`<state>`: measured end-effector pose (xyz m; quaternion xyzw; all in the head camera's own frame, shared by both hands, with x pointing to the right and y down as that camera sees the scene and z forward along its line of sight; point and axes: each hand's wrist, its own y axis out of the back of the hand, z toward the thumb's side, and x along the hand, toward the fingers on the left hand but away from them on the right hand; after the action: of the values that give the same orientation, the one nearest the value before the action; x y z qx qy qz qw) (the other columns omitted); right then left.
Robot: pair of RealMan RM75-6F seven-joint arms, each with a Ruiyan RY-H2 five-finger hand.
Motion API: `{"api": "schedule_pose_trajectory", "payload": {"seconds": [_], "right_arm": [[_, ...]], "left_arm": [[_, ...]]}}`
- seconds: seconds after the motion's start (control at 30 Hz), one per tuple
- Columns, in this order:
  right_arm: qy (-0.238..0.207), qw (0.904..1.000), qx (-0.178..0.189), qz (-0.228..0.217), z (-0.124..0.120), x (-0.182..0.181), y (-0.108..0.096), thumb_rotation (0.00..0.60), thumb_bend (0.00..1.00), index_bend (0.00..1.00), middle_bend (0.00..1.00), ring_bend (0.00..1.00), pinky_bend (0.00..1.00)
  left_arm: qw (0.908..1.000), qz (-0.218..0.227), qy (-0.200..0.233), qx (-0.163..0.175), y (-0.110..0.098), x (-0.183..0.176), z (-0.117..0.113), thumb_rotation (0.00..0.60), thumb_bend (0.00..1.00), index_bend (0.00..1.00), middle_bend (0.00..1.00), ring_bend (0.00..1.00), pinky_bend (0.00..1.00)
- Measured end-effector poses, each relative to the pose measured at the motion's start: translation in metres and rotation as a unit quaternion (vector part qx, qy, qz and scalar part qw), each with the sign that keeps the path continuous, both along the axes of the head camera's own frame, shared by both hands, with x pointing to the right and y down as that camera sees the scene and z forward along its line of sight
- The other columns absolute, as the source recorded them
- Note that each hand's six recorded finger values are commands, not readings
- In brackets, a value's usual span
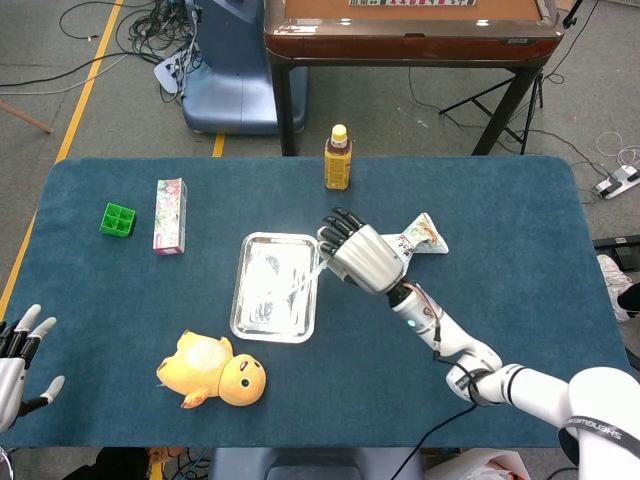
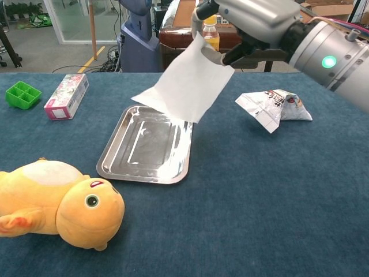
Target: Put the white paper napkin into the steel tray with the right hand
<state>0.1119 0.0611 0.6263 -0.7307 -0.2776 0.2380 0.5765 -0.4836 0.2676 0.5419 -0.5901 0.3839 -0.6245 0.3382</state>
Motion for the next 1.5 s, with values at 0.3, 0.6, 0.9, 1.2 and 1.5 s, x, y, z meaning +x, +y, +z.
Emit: {"api": "schedule_pose_trajectory", "payload": {"seconds": [0.3,0.6,0.9,1.2,1.5], "right_arm": [[0.047,0.9978,0.013,-0.044,0.034,-0.016,0.029,0.600,0.46,0.61,0.42,0.27,0.23],[0.107,0.9900,-0.003,-0.092,0.080,-0.026,0.065,0.600,0.46,0.61,0.42,0.27,0.23],[0.125,0.9874,-0.012,-0.096,0.101,-0.031,0.075,0.600,0.46,0.61,0.42,0.27,0.23],[0.125,0.9860,-0.013,-0.110,0.105,-0.034,0.074,0.600,0.46,0.61,0.42,0.27,0.23],[0.125,0.9821,-0.011,-0.140,0.109,-0.042,0.063,0.600,0.47,0.61,0.42,0.27,0.23]], "left_arm": [[1.0000,-0.007,-0.002,-0.005,0.003,-0.006,0.002,0.600,0.22,0.15,0.02,0.08,0.03],[0.9999,-0.005,0.005,-0.011,0.003,-0.006,0.005,0.600,0.22,0.15,0.02,0.08,0.03],[0.9998,-0.013,0.002,-0.013,0.006,-0.012,0.004,0.600,0.22,0.15,0.02,0.08,0.03],[0.9998,-0.014,0.001,-0.012,0.007,-0.012,0.002,0.600,0.22,0.15,0.02,0.08,0.03],[0.9998,-0.017,-0.005,-0.008,0.009,-0.011,0.000,0.600,0.22,0.15,0.02,0.08,0.03]]}}
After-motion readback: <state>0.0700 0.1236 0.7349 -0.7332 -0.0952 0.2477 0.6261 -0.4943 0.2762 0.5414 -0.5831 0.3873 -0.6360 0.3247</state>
